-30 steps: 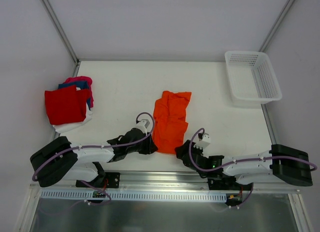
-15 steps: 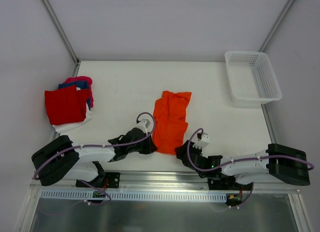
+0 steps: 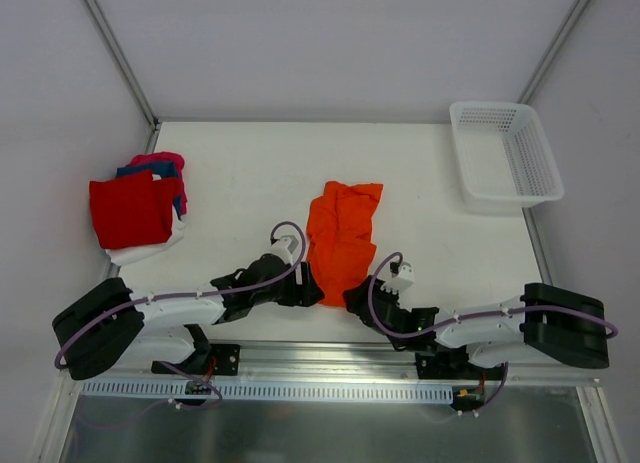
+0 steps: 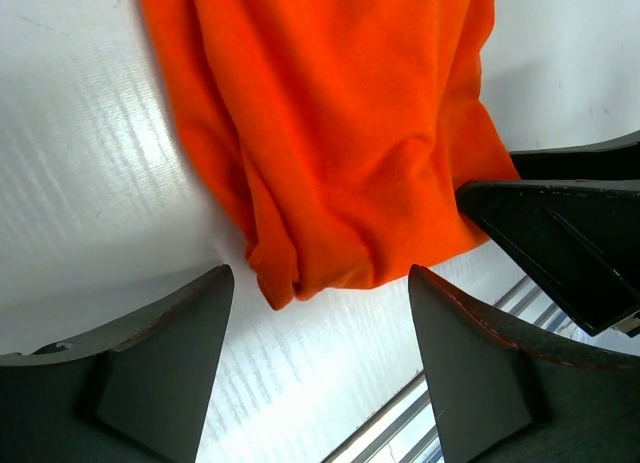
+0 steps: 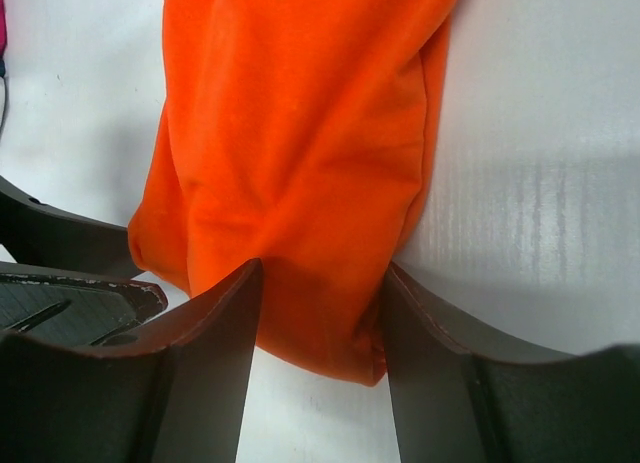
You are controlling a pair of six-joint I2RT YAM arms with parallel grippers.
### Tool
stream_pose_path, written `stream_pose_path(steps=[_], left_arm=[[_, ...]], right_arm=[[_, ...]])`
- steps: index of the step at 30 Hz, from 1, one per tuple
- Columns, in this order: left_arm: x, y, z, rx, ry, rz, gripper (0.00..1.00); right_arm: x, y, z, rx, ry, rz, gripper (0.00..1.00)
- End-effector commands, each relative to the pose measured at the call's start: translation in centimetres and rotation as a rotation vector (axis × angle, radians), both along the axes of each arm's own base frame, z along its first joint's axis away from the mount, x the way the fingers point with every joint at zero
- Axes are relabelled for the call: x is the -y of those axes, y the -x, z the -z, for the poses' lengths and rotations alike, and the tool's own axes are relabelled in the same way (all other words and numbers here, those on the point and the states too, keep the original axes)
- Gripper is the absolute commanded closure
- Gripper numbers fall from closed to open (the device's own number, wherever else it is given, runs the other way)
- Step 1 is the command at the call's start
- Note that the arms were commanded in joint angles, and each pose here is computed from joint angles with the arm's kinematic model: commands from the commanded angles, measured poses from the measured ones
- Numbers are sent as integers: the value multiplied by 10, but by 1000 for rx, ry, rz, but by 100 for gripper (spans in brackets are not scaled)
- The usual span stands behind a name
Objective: Fold and stack the t-shirts
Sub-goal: Fold the tshirt
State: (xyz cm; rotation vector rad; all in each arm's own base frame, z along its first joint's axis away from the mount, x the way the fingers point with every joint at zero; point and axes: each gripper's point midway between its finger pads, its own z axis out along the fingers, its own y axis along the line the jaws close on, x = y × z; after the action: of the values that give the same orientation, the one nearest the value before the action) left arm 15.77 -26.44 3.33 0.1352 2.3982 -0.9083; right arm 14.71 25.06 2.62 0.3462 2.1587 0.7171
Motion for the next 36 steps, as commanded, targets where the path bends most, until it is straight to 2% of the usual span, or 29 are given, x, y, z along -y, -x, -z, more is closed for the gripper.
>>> stream_pose_path(steps=[1,25,30,32,35,36], left_arm=[[-30,10,27,-42,-127,-36,27],[-38,6,42,-64,-209,-61,42],[-39,7,44,-66,-211,-63,57],[-39,7,44,-68,-210,-61,60],[-39,8,45,-72,-212,-61,84],[-39,8,46,-73,-214,-59,89]], right_arm=[[11,13,28,-71,111,-55,47],[3,13,24,-70,111,-86,53],[2,13,24,-71,111,-87,59],[3,14,25,-70,115,-91,60],[3,14,26,-70,121,-92,66],[3,13,26,-70,120,-91,74]])
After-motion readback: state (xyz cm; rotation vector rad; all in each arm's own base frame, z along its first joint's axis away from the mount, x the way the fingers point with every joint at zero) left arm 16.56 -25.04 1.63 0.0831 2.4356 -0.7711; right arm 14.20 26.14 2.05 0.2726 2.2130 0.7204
